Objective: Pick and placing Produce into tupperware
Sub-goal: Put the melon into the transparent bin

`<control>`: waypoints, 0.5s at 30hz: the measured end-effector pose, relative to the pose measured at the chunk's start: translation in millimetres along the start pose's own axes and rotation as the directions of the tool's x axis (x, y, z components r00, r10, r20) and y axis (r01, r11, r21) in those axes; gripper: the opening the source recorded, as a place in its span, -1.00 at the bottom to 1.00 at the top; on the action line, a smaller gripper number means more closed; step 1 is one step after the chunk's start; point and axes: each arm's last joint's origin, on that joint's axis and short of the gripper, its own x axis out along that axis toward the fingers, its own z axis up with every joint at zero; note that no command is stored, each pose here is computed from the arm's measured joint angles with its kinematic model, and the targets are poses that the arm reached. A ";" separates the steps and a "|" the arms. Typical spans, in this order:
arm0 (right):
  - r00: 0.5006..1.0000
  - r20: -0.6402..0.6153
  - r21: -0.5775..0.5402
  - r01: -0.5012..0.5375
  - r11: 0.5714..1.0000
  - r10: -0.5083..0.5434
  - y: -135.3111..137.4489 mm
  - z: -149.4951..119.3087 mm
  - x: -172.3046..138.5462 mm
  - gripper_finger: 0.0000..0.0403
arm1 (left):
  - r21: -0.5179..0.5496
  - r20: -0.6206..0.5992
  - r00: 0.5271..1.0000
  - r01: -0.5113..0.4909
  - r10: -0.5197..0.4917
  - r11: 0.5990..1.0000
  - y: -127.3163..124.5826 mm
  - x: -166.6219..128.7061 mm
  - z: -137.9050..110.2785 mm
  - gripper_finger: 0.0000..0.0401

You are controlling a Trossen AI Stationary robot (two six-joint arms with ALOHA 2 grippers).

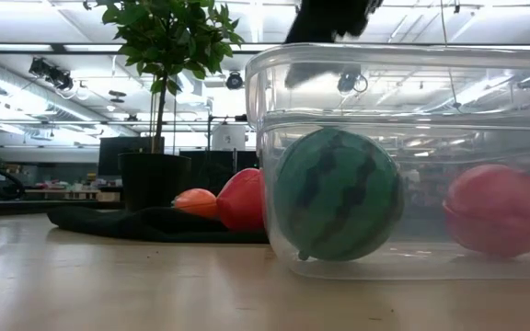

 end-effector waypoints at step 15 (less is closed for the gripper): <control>0.999 0.015 0.125 0.030 0.992 -0.033 -112.7 14.8 -0.2 0.26 | 0.008 -0.011 0.995 -0.095 0.095 0.995 2.7 -0.1 -0.7 -0.88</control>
